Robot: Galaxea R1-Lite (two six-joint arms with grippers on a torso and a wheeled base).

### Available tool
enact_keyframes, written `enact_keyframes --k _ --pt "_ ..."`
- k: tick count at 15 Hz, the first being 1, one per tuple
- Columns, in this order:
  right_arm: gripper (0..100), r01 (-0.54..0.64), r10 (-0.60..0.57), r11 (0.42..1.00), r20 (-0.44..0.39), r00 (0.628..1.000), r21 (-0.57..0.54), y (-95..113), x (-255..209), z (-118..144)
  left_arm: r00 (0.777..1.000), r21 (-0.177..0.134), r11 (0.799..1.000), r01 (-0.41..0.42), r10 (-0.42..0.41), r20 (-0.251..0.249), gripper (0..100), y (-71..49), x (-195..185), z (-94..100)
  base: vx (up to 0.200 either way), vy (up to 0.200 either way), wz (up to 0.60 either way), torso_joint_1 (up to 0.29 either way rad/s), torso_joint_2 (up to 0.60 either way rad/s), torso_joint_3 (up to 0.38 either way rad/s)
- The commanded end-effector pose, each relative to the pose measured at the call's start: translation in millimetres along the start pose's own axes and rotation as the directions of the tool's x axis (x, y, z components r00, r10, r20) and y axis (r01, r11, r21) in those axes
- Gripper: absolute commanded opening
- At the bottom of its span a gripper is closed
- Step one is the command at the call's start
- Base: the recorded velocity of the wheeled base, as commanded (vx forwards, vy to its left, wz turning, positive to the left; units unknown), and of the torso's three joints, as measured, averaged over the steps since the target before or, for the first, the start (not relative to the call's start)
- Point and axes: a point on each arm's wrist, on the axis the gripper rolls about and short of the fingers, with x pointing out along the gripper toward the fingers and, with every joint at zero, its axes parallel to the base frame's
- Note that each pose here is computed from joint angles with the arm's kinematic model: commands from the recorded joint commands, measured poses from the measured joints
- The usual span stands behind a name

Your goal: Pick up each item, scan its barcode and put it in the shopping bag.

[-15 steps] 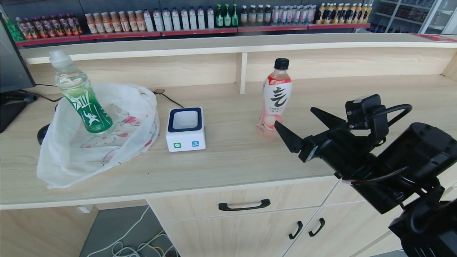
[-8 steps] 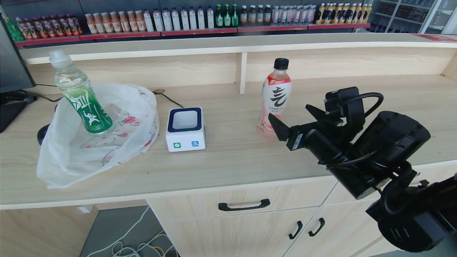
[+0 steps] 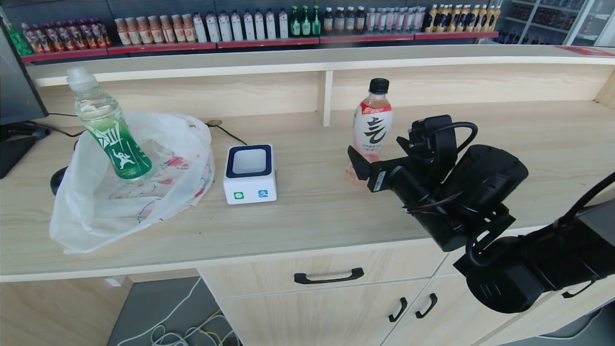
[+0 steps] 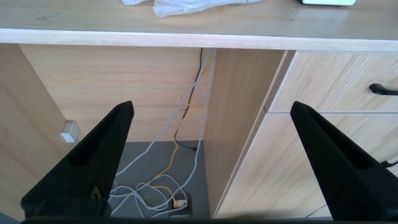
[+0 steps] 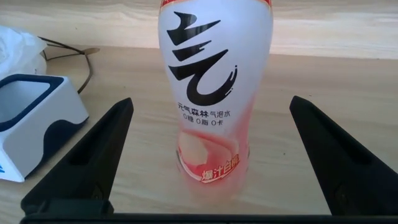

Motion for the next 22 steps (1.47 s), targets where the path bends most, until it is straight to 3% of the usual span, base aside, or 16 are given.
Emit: enact_keyframes --k 1,6,11,22 --pt "100 -0.002 0.002 1.000 -0.015 1.000 -0.005 5 11 -14 1.000 0.000 1.000 0.000 0.000 0.001 100 0.0 0 0.0 0.000 0.000 0.00 0.000 0.00 0.000" --pt "100 0.005 -0.005 1.000 0.005 1.000 -0.001 9 31 -21 1.000 0.000 1.000 0.000 0.000 0.001 100 0.0 0 0.0 0.000 0.000 0.00 0.000 0.00 0.000" --pt "100 0.029 -0.029 1.000 -0.002 1.000 -0.011 -3 35 -25 1.000 0.000 1.000 0.000 0.000 -0.001 100 0.0 0 0.1 0.000 0.000 0.00 0.000 0.00 0.000" --pt "100 0.026 -0.025 1.000 0.005 1.000 -0.018 -7 60 -22 1.000 0.000 1.000 0.000 0.000 0.001 100 0.0 0 0.0 0.000 0.000 0.00 0.000 0.00 0.000"
